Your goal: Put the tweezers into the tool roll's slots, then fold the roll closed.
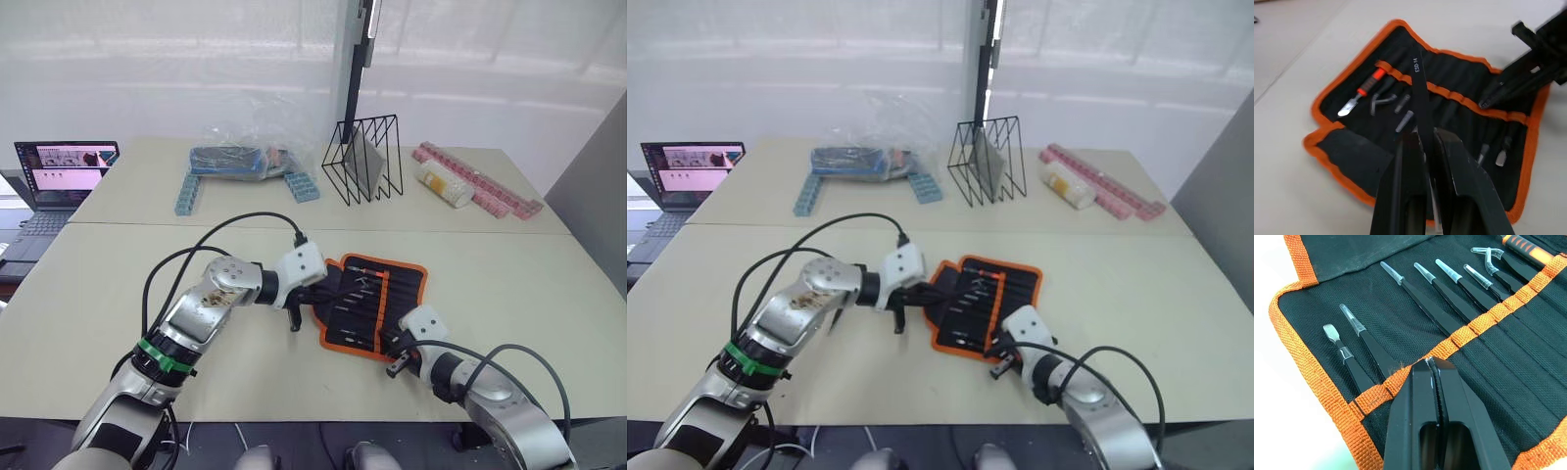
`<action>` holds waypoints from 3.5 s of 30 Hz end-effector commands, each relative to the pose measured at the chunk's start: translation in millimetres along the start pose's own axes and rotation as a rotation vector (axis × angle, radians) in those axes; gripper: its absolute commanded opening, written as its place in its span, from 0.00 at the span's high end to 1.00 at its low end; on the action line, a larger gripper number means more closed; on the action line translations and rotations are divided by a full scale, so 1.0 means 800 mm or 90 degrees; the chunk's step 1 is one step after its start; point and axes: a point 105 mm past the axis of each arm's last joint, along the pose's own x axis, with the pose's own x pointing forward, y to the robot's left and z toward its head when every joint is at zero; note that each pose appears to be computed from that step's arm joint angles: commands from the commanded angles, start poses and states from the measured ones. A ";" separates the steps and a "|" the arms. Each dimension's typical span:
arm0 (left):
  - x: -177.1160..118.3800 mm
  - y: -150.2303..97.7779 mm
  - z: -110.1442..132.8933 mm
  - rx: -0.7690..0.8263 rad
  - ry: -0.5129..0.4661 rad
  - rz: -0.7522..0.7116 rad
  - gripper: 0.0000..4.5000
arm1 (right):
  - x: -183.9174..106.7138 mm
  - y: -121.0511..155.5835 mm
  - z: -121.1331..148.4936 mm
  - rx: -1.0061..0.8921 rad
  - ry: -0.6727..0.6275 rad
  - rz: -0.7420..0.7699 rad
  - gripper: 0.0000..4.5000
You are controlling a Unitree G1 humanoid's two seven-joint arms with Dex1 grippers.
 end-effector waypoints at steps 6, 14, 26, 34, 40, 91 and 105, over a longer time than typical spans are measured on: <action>0.015 -0.002 -0.012 0.098 0.059 -0.074 0.99 | -0.013 0.014 -0.039 0.039 0.075 0.007 1.00; 0.024 -0.008 -0.022 0.140 0.104 -0.121 0.99 | -0.018 0.017 -0.043 0.044 0.081 0.002 1.00; 0.034 -0.001 -0.009 0.189 0.162 -0.173 0.99 | -0.016 0.023 -0.044 0.054 0.080 0.003 1.00; 0.041 0.007 -0.001 0.242 0.205 -0.192 0.99 | -0.015 0.027 -0.046 0.062 0.077 -0.001 1.00; 0.055 0.011 0.003 0.266 0.213 -0.194 0.99 | -0.014 0.029 -0.046 0.068 0.076 -0.006 1.00; 0.128 -0.016 0.040 0.328 0.149 -0.191 0.99 | -0.017 0.031 -0.050 0.070 0.084 -0.011 1.00; 0.073 0.023 0.076 0.297 0.095 -0.104 0.01 | -0.010 0.027 -0.053 0.059 0.097 -0.005 1.00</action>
